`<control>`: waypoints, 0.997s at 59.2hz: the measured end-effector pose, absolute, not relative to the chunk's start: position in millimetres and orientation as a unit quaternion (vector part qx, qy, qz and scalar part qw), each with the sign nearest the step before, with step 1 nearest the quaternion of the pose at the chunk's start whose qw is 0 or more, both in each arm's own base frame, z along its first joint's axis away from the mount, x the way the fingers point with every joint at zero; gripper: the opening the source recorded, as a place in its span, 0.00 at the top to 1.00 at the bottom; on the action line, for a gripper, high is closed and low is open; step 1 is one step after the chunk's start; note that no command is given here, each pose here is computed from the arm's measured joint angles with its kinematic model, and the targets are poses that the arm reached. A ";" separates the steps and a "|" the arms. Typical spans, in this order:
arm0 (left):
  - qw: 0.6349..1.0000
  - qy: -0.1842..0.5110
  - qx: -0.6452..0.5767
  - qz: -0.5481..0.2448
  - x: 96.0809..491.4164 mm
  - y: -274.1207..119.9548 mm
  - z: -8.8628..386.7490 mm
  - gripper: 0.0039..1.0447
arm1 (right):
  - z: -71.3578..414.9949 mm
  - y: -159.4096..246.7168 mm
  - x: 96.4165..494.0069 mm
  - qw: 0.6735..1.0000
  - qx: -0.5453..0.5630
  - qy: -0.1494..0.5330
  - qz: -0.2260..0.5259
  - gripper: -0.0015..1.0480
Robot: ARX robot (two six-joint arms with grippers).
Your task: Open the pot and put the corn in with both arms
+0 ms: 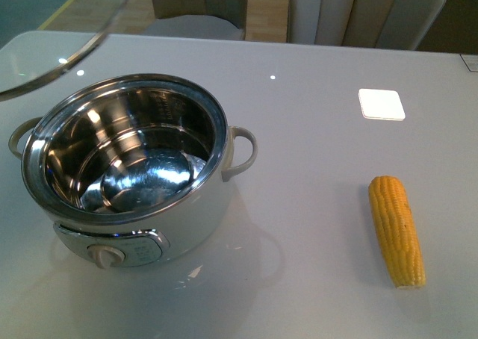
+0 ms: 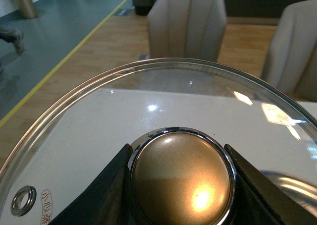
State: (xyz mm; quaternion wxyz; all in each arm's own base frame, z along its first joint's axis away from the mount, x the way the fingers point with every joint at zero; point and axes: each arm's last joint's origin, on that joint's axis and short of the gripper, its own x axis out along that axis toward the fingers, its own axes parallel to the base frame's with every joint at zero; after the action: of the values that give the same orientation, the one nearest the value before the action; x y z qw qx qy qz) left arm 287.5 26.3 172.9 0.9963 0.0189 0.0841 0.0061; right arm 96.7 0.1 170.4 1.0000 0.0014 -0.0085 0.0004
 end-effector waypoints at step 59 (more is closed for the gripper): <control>0.973 0.183 -0.011 0.141 265.2 181.5 -8.2 0.56 | 170.4 0.1 96.7 1.000 0.001 -0.008 0.000 0.08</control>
State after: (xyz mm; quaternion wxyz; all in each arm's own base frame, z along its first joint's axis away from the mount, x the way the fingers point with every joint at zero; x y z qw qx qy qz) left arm 265.2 181.5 -8.2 0.9729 -0.0111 0.1830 0.1409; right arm 96.7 0.1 170.4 1.0000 0.0014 -0.0085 0.0004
